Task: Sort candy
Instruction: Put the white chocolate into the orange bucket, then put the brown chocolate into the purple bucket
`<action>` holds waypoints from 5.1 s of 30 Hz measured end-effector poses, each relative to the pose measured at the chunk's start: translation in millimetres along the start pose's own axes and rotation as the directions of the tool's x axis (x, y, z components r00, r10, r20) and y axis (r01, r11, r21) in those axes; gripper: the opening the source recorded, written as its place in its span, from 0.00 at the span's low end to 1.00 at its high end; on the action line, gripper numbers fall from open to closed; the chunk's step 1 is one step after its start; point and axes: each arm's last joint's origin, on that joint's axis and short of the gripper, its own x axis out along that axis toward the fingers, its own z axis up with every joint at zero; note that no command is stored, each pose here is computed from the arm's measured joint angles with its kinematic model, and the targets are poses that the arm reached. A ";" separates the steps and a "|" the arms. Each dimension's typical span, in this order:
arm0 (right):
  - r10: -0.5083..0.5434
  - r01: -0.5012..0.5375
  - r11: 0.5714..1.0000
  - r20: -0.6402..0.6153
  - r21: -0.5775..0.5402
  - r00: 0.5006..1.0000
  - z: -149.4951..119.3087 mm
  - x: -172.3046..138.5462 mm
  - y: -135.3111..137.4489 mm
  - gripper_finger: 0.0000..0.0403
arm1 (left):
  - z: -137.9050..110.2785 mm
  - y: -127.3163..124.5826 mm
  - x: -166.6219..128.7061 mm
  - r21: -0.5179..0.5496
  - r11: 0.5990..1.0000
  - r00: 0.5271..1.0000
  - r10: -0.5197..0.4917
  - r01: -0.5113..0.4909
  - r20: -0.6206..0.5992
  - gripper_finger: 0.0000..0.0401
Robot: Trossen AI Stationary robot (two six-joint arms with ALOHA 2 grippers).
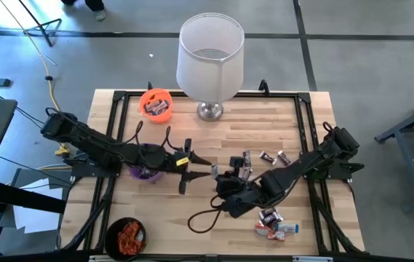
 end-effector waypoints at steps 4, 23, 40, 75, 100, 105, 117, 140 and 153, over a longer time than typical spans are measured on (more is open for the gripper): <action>0.000 0.000 1.000 0.020 -0.020 1.000 3.2 1.7 -1.2 0.07 | -3.6 1.2 4.3 -0.008 1.000 1.000 0.005 -0.005 0.005 0.35; -0.003 0.004 0.999 0.042 -0.034 0.999 7.7 6.2 -5.3 0.07 | -8.5 5.5 13.6 -0.008 0.999 0.998 -0.044 0.045 0.049 0.04; -0.013 0.011 0.999 -0.069 -0.035 0.998 -7.5 1.9 -4.1 0.20 | -8.3 8.3 9.7 0.009 1.000 1.000 0.004 -0.004 0.002 0.02; 0.053 0.067 0.968 -0.458 0.241 0.887 -42.8 -13.7 -23.7 0.31 | 11.3 181.9 -183.2 0.014 0.526 0.426 0.704 -0.850 -0.568 0.06; 0.138 0.007 0.962 -0.504 0.275 0.853 -44.3 -14.6 -21.3 0.31 | -5.8 255.8 -181.2 -0.056 0.609 0.453 0.522 -0.791 -0.723 0.26; 0.154 -0.005 0.963 -0.535 0.270 0.831 -46.5 -15.9 -21.7 0.31 | -3.2 251.1 -183.7 -0.045 0.630 0.428 0.472 -0.776 -0.771 0.27; 0.118 0.069 0.949 -0.550 0.307 0.826 -53.1 -27.7 -11.7 0.31 | 17.9 190.4 -151.0 -0.491 0.811 0.813 -0.031 -0.320 -0.581 0.27; 0.106 0.361 0.293 -0.405 0.886 0.908 -164.2 32.6 35.2 0.31 | 31.5 94.5 -91.2 -0.226 0.962 0.897 0.038 -0.152 -0.439 0.27; 0.082 0.369 0.393 -0.432 0.842 0.898 -163.6 40.7 25.9 0.33 | 29.2 92.9 -92.0 -0.193 0.971 0.886 0.037 -0.142 -0.463 0.27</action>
